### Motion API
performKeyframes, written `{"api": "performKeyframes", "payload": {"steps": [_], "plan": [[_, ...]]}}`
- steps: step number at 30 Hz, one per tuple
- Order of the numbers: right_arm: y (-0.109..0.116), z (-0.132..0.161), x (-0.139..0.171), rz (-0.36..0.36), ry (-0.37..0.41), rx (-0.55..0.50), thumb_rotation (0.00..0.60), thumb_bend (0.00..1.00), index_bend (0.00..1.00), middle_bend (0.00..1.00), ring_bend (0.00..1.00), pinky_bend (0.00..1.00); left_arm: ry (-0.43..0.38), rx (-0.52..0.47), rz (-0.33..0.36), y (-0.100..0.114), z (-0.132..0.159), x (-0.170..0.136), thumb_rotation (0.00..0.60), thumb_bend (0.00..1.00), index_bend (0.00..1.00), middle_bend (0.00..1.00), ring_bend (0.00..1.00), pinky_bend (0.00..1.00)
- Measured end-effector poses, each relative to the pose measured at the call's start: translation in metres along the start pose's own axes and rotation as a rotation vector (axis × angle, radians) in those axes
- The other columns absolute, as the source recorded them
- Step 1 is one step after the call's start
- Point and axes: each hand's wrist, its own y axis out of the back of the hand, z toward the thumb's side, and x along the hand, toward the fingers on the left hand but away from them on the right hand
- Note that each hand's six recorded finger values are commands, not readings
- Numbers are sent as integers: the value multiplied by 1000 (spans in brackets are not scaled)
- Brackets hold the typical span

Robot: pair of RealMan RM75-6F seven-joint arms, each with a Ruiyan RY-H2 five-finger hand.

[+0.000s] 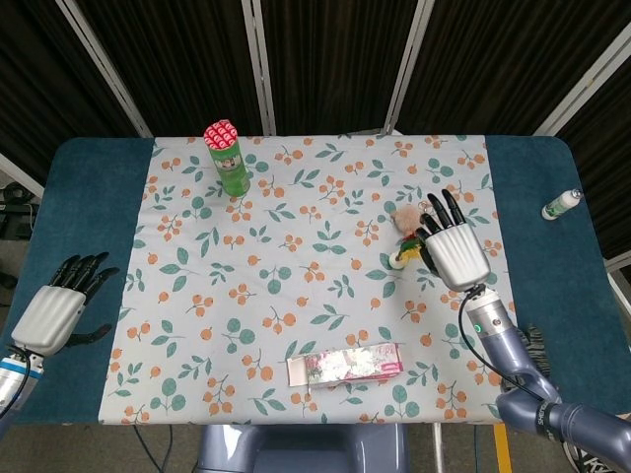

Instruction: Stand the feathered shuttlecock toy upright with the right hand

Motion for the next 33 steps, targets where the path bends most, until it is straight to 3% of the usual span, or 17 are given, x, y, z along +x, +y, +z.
{"api": "performKeyframes", "payload": {"steps": [8,13,21,23,33], "plan": [[-6,-4,3,15,-11,6,600,385,647,339,76,0,1,0,0,0,0,0,574,255,141,0,0,0],[-6,-6,5,16,-16,8,600,383,564,288,53,0,1,0,-1,0,0,0,578,255,142,0,0,0],[-4,-9,10,15,-26,24,600,308,194,84,0,0,0,0,0,0,0,0,574,255,141,0,0,0],[-2,-11,11,14,-27,46,600,288,148,49,0,0,0,0,1,0,0,0,573,254,141,0,0,0],[29,-32,37,-35,-66,136,600,262,129,22,0,0,1,0,1,0,0,0,577,256,141,0,0,0]]}}
